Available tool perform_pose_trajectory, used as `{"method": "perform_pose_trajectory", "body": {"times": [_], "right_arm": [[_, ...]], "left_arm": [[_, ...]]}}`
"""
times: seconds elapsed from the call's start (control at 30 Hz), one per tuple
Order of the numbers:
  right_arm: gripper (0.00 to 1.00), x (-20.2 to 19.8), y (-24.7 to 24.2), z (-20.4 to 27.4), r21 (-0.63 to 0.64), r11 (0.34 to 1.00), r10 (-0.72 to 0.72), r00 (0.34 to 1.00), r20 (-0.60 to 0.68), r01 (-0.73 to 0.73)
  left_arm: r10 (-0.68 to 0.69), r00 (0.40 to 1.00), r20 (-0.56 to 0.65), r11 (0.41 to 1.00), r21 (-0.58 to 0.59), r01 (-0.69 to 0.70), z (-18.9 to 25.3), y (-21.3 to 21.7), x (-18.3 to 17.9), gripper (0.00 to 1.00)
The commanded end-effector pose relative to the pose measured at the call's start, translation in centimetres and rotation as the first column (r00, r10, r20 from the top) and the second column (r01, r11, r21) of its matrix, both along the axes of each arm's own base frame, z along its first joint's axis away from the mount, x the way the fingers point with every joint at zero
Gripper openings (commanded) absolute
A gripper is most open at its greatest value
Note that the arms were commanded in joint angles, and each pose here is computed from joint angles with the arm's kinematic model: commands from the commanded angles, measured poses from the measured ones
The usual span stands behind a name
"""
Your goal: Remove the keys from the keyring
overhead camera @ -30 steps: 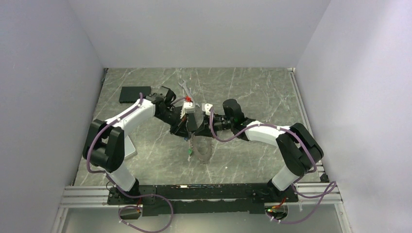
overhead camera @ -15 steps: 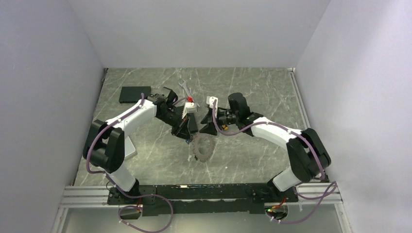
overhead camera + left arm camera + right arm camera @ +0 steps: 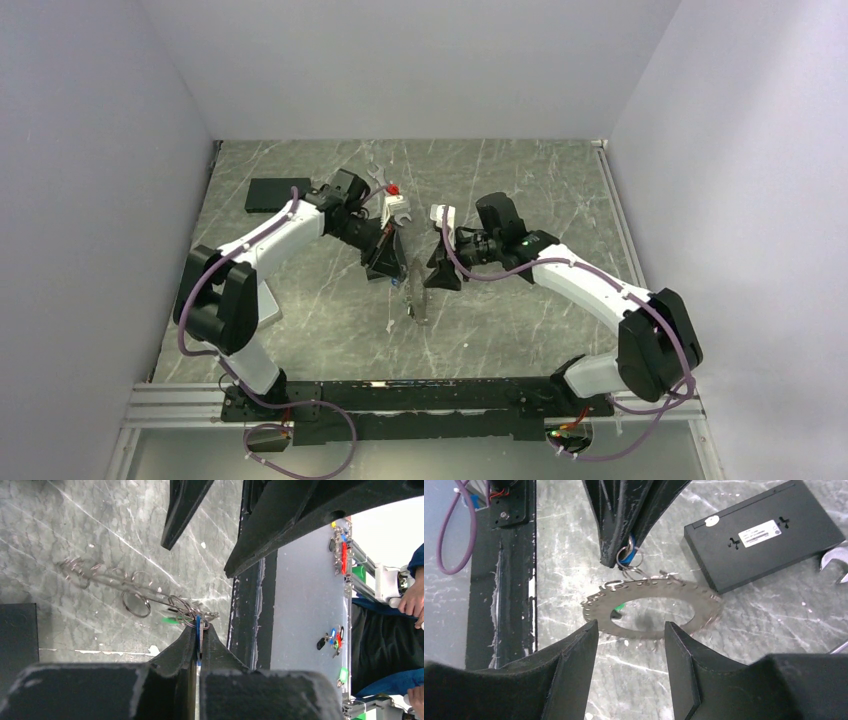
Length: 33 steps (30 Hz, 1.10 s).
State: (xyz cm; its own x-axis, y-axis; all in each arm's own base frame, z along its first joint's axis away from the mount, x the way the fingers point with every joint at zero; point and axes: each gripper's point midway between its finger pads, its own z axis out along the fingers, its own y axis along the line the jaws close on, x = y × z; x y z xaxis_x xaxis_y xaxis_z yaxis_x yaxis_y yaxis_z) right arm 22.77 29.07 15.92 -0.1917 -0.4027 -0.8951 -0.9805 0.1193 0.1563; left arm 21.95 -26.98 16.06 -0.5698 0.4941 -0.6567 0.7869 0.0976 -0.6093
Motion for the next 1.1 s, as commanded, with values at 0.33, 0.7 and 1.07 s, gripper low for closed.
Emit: {"method": "perform_pose_trajectory", "body": {"times": [0.33, 0.7, 1.07], "right_arm": [[0.53, 0.9, 0.2, 5.2, 0.066, 0.998, -0.002, 0.999, 0.045, -0.001], [0.54, 2.3, 0.5, 4.0, 0.081, 0.997, -0.006, 0.988, 0.157, -0.007], [0.43, 2.8, 2.1, 2.5, 0.169, 0.978, 0.069, 0.957, 0.283, -0.120]], "left_arm": [[0.160, 0.975, -0.153, 0.987, 0.038, -0.156, 3.6, -2.3, 1.6, 0.00], [0.165, 0.953, -0.256, 0.986, 0.015, -0.167, 4.2, -3.1, 1.1, 0.00], [0.021, 0.970, -0.243, 0.996, -0.074, -0.040, 4.4, -3.0, -0.2, 0.00]]}}
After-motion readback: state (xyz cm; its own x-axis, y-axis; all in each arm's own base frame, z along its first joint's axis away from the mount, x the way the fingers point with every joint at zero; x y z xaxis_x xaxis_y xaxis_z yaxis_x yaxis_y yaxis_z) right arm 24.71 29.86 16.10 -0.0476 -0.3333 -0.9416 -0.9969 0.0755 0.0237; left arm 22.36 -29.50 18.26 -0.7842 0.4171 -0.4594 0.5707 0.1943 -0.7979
